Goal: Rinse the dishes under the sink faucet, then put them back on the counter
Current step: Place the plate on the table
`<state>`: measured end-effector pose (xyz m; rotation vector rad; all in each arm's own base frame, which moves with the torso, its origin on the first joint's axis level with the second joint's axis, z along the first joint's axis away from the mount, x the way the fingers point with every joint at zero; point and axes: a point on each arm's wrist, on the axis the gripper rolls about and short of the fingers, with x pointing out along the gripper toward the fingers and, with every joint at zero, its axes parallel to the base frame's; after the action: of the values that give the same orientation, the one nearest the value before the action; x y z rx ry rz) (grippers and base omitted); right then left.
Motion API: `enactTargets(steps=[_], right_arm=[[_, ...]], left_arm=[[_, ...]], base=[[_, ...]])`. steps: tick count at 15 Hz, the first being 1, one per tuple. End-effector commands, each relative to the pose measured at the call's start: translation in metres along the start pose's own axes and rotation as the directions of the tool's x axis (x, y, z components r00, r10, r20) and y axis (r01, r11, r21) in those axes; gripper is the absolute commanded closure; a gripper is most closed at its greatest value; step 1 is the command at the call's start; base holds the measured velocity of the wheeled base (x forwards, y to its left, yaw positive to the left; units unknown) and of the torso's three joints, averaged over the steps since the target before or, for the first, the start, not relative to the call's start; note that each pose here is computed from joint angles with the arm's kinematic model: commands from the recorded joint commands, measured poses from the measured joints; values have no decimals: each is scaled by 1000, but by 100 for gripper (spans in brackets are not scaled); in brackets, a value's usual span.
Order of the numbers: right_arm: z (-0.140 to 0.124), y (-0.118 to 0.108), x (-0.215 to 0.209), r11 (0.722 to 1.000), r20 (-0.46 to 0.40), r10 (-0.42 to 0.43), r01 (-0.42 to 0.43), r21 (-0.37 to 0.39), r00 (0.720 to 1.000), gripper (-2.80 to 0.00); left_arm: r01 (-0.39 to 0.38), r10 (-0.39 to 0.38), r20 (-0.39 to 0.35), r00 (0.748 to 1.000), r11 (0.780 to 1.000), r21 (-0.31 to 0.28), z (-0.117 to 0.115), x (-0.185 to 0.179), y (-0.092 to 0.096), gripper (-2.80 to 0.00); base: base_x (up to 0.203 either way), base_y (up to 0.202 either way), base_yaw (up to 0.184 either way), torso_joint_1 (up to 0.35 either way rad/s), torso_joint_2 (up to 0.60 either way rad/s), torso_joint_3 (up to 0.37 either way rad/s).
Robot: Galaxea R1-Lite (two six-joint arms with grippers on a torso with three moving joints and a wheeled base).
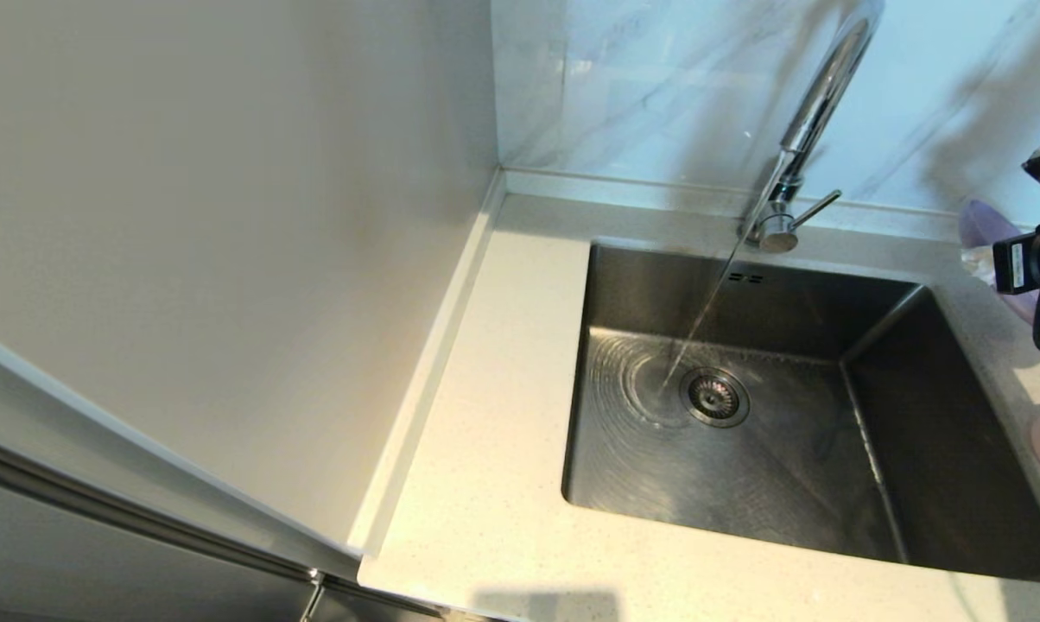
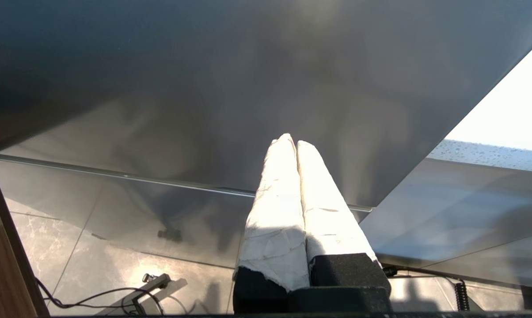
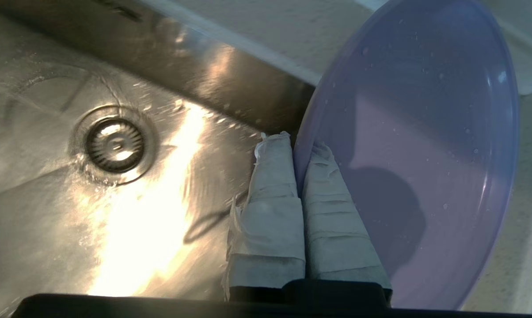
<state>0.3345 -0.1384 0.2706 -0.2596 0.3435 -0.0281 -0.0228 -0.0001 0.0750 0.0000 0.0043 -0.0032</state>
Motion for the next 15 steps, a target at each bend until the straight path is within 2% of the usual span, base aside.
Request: enactTargets(steps=[1,4,6,15], right_arm=[[-19,-2,26,1000,-61,-19,19,10,998,0],[-30,-5,39,997,-109,-80,79,-17,991,0],[-35,-6,46,993,-103,-120,118,-26,987,0],[-48,-9,53,989,-150,-149,148,-20,977,0]], left_arm=[[0,0,0,1000,1000,0,0,0,0,0],[0,0,0,1000,1000,0,0,0,0,0],[0,0,0,1000,1000,0,0,0,0,0],[0,0,0,1000,1000,0,0,0,0,0]], base=[[0,0,0,0,0,0],[0,0,0,0,0,0],[0,0,0,0,0,0],[0,0,0,0,0,0]])
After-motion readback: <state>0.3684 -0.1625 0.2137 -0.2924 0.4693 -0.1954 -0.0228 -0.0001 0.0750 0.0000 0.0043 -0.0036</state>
